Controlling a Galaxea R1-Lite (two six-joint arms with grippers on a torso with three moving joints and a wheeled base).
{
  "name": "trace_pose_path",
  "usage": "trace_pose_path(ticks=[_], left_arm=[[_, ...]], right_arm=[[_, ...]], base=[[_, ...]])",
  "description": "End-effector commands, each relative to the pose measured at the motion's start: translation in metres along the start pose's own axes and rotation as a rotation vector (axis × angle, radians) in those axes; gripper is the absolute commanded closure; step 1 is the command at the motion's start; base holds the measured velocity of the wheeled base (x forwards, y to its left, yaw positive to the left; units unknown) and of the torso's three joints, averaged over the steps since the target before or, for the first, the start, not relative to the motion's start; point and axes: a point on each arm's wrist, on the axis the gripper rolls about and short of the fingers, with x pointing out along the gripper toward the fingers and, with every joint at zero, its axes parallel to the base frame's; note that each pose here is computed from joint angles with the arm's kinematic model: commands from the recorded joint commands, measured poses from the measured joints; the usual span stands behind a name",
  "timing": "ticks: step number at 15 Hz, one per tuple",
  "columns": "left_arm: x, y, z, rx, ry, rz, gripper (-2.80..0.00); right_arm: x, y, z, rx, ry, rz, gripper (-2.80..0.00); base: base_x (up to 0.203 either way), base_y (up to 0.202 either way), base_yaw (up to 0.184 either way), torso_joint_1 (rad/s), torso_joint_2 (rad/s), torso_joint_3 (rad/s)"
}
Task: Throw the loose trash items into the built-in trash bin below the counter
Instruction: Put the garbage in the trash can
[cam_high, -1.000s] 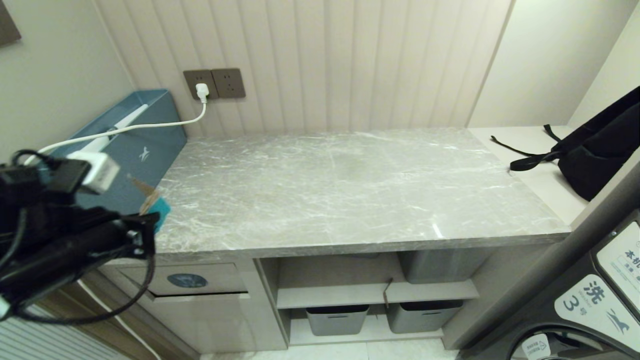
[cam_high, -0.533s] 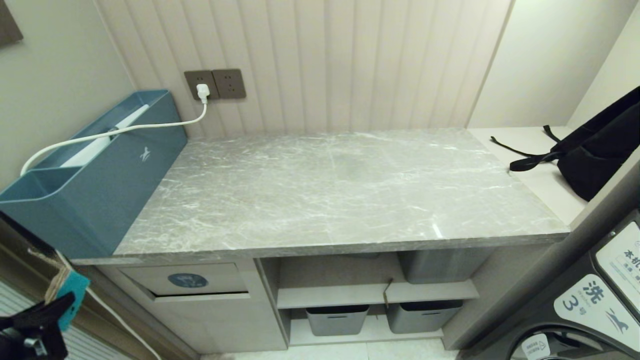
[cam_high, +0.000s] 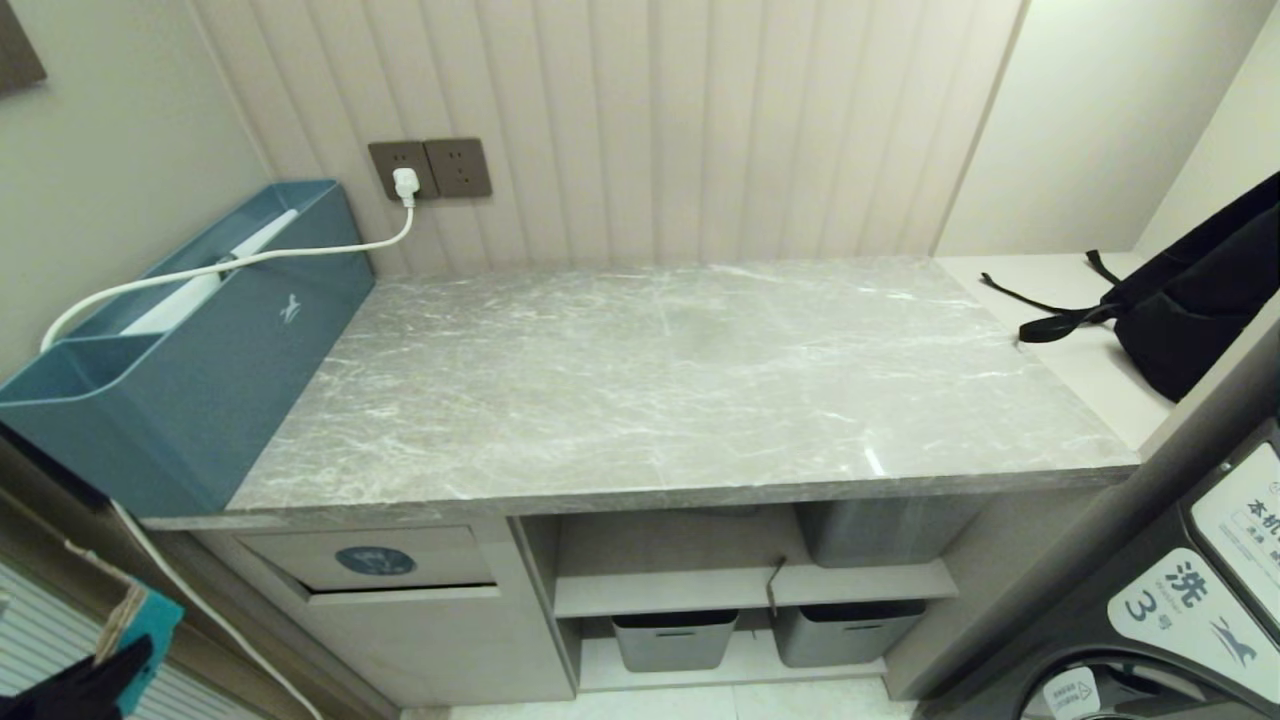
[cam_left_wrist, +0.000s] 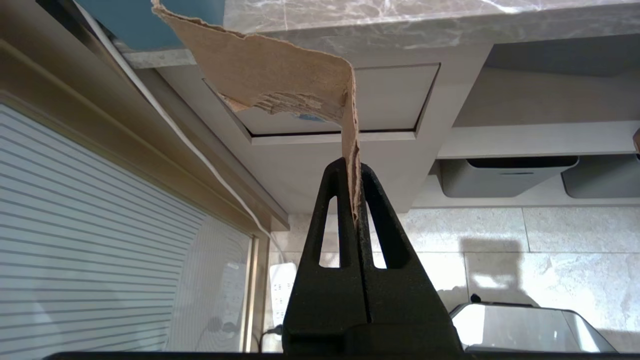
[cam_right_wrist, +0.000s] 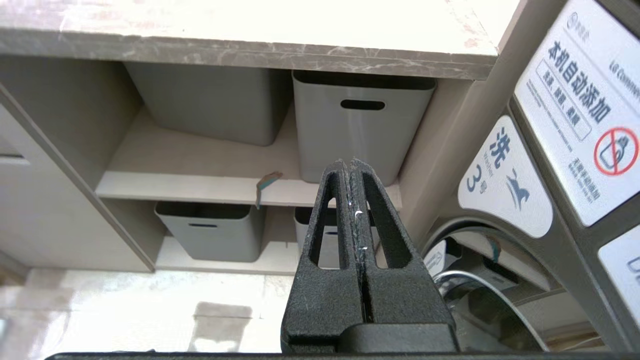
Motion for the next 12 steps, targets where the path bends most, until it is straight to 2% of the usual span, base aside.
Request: trace_pose_path(ticks=[1,4,6,7,12], left_arm=[[-0.004,0.0,-0.004,0.001,-0.009,0.003,0.0],[-0.009,-0.002,-0.017,-0.011,0.003,-0.01,0.0],[-0.012,-0.005,-0.022,-0.014,-0.009,-0.098,0.0],[-0.013,-0.005,-0.022,-0.014,-0.012,-0.114,0.0],[-0.008,-0.005,-0.02,-0.016,0.015,-0.121,0.0]], right_arm=[[0.0,0.0,0.0,0.011,-0.001,-0.002,0.0],[0.0,0.0,0.0,0.036,0.0,-0.02,0.0],[0.0,-0.001,0.0,0.036,-0.001,-0.021,0.0],[0.0,-0.001,0.0,0.036,0.0,-0.022,0.0],[0.0,-0.001,0.0,0.036,-0.001,-0.022,0.0]], base=[[0.0,0.0,0.0,0.0,0.0,0.0],[0.0,0.0,0.0,-0.12,0.26,0.144],[0.0,0.0,0.0,-0.156,0.35,0.178],[0.0,0.0,0.0,-0.173,0.38,0.201],[0.0,0.0,0.0,-0.208,0.46,0.241]])
